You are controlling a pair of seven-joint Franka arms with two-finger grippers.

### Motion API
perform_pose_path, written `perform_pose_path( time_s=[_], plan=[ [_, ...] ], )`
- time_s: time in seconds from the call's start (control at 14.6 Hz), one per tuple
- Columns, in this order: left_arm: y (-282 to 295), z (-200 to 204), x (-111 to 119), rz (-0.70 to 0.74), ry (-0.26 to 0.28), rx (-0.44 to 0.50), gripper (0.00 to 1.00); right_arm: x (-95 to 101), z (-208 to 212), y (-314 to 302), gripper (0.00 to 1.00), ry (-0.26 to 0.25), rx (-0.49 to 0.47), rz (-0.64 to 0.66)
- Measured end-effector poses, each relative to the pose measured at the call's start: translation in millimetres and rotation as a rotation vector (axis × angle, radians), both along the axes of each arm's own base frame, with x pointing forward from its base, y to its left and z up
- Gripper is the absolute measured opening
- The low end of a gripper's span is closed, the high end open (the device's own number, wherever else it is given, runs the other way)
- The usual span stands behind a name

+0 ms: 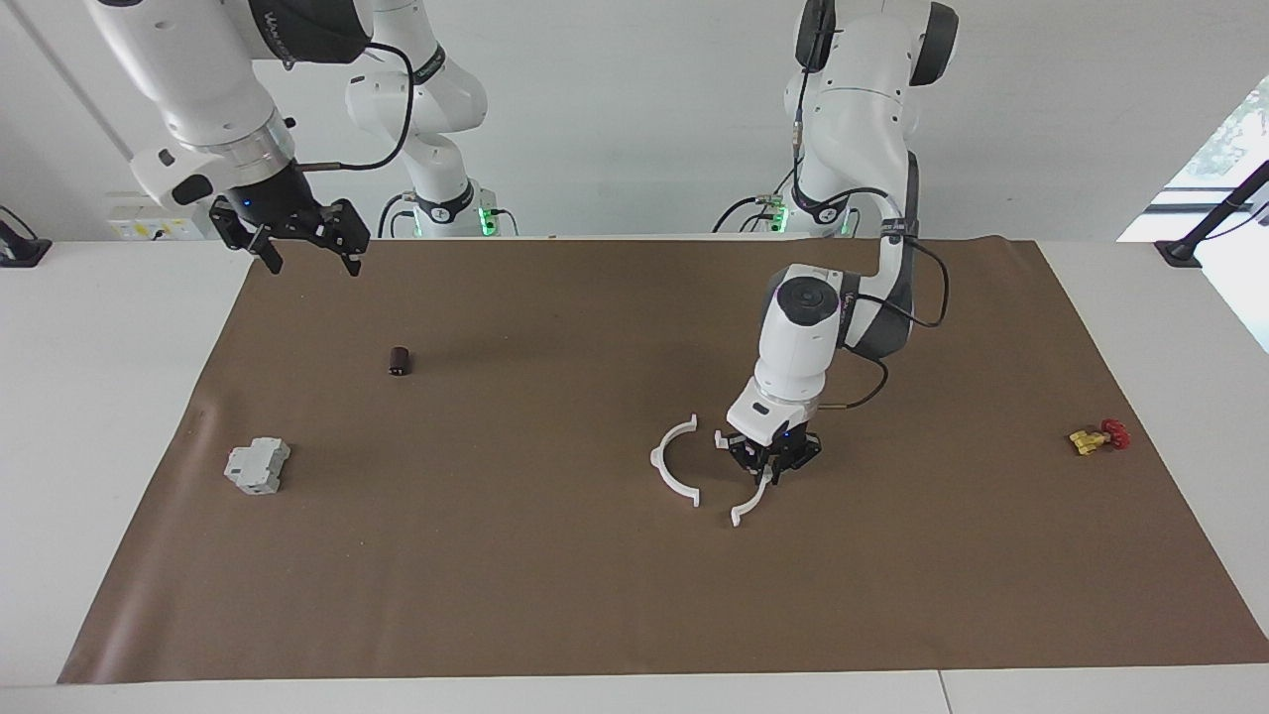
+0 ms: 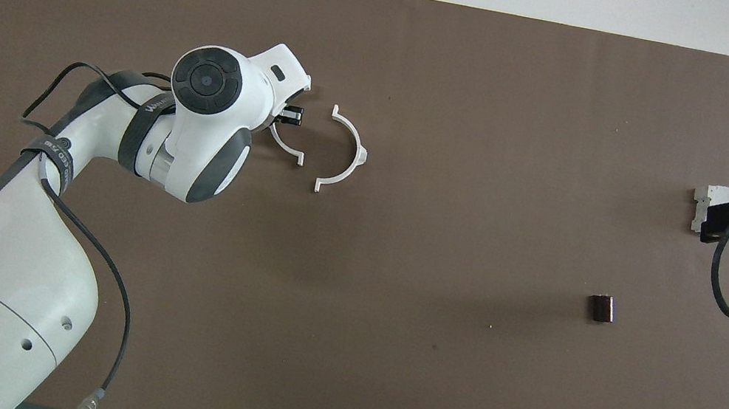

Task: Assemble drain pipe with both arms
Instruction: 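Press the left clamp half onto the other to close the ring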

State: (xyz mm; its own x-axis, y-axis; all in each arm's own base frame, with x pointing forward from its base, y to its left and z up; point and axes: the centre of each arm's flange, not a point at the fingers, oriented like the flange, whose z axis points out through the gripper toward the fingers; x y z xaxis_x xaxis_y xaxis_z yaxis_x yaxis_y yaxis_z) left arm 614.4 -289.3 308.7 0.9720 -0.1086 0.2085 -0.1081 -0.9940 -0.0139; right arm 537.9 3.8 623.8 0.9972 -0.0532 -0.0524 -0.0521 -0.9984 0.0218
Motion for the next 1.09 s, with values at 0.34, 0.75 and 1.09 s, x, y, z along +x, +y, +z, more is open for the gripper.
perform_pose_path(
  time_s=[0.34, 0.75, 1.09],
  plan=[
    [-9.9, -4.1, -7.0, -0.018, 0.008, 0.004, 0.22, 4.2, -1.0, -2.8, 1.0, -0.038, 0.0, -0.004],
    [-27.6, -13.0, -22.4, -0.048, 0.025, 0.013, 0.22, 8.2, -4.1, -4.3, 1.0, -0.032, 0.0, -0.007],
    [-33.5, -13.1, -25.6, -0.051, 0.025, 0.012, 0.22, 11.1, -9.3, -4.0, 1.0, -0.023, -0.001, -0.007]
  ],
)
